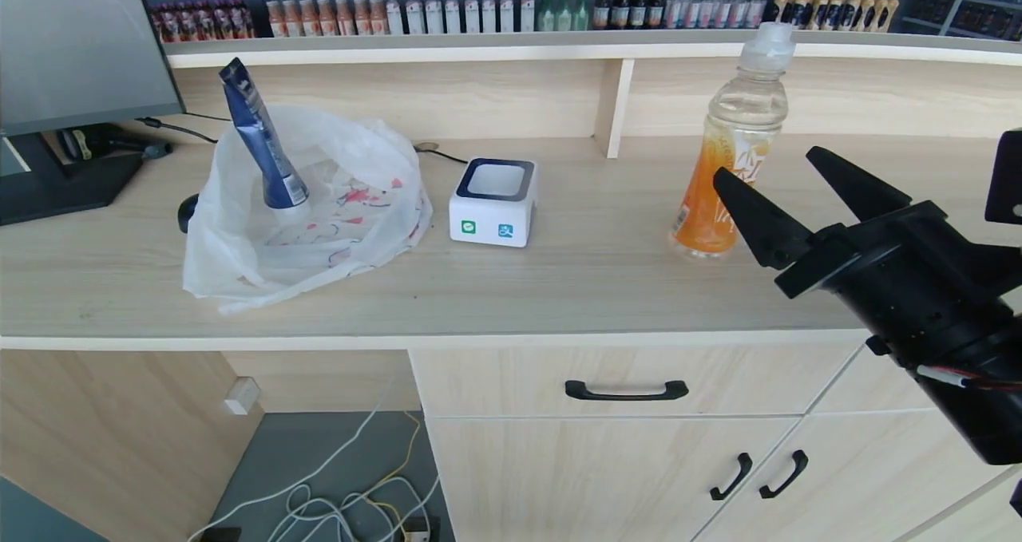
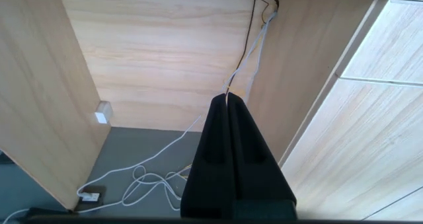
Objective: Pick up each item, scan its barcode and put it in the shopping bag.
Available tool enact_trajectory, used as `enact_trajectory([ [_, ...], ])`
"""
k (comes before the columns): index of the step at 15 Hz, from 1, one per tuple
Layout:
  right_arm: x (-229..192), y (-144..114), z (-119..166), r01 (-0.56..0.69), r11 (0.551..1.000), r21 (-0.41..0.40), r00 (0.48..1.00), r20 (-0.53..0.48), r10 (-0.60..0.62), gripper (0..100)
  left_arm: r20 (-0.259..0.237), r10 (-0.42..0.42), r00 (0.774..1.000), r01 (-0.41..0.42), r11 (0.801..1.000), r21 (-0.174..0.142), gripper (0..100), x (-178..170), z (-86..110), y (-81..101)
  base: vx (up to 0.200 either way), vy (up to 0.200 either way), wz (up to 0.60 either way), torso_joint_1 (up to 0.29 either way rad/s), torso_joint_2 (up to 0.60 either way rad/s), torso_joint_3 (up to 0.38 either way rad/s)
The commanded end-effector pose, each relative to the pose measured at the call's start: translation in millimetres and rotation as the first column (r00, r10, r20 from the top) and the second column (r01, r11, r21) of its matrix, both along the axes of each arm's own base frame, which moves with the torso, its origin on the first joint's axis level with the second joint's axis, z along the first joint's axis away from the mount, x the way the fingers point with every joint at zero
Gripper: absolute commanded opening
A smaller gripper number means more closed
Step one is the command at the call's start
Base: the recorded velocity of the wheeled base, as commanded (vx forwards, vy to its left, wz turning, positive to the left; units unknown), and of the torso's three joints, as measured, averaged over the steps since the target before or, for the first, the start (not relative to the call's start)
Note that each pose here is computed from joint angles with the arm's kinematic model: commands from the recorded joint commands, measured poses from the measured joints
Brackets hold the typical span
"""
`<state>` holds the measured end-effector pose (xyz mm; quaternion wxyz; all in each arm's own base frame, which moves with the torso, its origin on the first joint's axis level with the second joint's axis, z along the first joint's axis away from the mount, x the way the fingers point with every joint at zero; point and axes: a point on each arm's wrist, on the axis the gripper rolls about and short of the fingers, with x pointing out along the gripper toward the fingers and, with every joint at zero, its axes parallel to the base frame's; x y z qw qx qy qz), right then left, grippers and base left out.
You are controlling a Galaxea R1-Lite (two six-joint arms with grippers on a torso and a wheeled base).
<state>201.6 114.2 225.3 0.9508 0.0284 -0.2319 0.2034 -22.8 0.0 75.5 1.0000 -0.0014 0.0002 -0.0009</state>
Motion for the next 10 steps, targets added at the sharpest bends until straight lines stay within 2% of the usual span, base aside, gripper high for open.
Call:
enact_trajectory([
  [1, -0.5, -0.7, -4.7, 0.002, 1.0, -0.01, 1.0, -0.016, -0.002, 100, 0.0, 0.0, 1.0, 0.0, 1.0, 0.0, 0, 0.0, 0.0, 0.0, 0.0, 0.0, 0.0, 0.0, 0.0, 0.0],
  [7, -2.7, -6.0, -17.9, 0.021, 0.999, -0.049, 0.998, -0.06, -0.024, 100, 0.0, 0.0, 1.0, 0.0, 1.0, 0.0, 0, 0.0, 0.0, 0.0, 0.0, 0.0, 0.0, 0.0, 0.0, 0.0],
  [8, -0.1, -6.1, -12.2, 0.026, 0.999, -0.039, 0.999, -0.038, -0.028, 100, 0.0, 0.0, 1.0, 0.0, 1.0, 0.001, 0, 0.0, 0.0, 0.0, 0.0, 0.0, 0.0, 0.0, 0.0, 0.0],
  [10, 5.5, -3.9, -11.2, 0.028, 0.998, -0.059, 0.996, -0.077, -0.033, 100, 0.0, 0.0, 1.0, 0.0, 1.0, 0.0, 0, 0.0, 0.0, 0.0, 0.0, 0.0, 0.0, 0.0, 0.0, 0.0],
])
